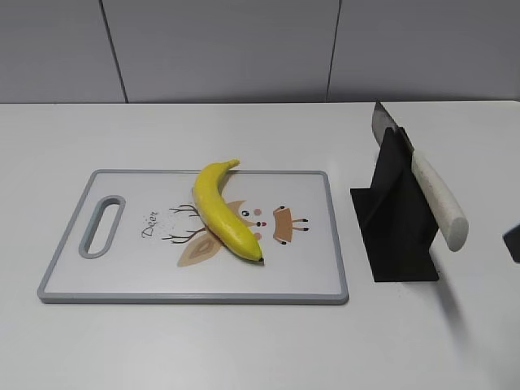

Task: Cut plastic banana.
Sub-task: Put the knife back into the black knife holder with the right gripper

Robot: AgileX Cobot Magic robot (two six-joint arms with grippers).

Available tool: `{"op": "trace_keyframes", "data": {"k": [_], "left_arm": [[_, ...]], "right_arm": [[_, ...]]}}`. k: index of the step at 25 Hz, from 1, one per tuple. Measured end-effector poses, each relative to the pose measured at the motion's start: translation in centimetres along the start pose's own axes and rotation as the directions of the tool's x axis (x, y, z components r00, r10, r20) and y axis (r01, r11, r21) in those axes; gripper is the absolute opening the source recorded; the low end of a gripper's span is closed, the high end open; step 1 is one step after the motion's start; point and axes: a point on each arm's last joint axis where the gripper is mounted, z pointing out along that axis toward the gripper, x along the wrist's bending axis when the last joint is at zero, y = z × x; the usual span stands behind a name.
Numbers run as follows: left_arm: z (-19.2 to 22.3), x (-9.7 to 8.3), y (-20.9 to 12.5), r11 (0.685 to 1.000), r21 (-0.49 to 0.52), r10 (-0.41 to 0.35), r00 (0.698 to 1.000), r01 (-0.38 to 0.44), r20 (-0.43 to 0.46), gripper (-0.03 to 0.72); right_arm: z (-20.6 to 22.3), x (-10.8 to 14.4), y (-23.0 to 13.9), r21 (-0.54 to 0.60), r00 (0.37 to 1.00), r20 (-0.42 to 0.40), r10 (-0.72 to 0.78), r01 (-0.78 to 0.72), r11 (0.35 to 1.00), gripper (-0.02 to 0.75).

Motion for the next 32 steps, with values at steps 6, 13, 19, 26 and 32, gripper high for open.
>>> {"op": "trace_keyframes", "data": {"k": [6, 13, 19, 26, 32], "left_arm": [[0.0, 0.0, 0.0, 1.000, -0.001, 0.000, 1.000, 0.000, -0.001, 0.521], [0.0, 0.0, 0.0, 1.000, -0.001, 0.000, 1.000, 0.000, -0.001, 0.521], [0.0, 0.0, 0.0, 1.000, -0.001, 0.000, 1.000, 0.000, -0.001, 0.521], [0.0, 0.0, 0.0, 1.000, -0.003, 0.000, 1.000, 0.000, -0.001, 0.521], [0.0, 0.0, 0.0, 1.000, -0.004, 0.000, 1.000, 0.000, -0.001, 0.521]], "right_arm": [[-0.7, -0.2, -4.9, -0.035, 0.998, 0.000, -0.068, 0.068, 0.997, 0.595], [-2.9, -0.2, -8.7, -0.140, 0.995, 0.004, -0.098, 0.098, 0.985, 0.595], [-4.6, -0.2, -11.2, -0.270, 0.993, 0.015, -0.120, 0.120, 0.956, 0.595], [-6.5, -0.2, -13.4, -0.439, 0.991, 0.031, -0.132, 0.132, 0.889, 0.595], [-7.8, -0.2, -15.4, -0.562, 0.990, 0.045, -0.137, 0.138, 0.815, 0.595]]}}
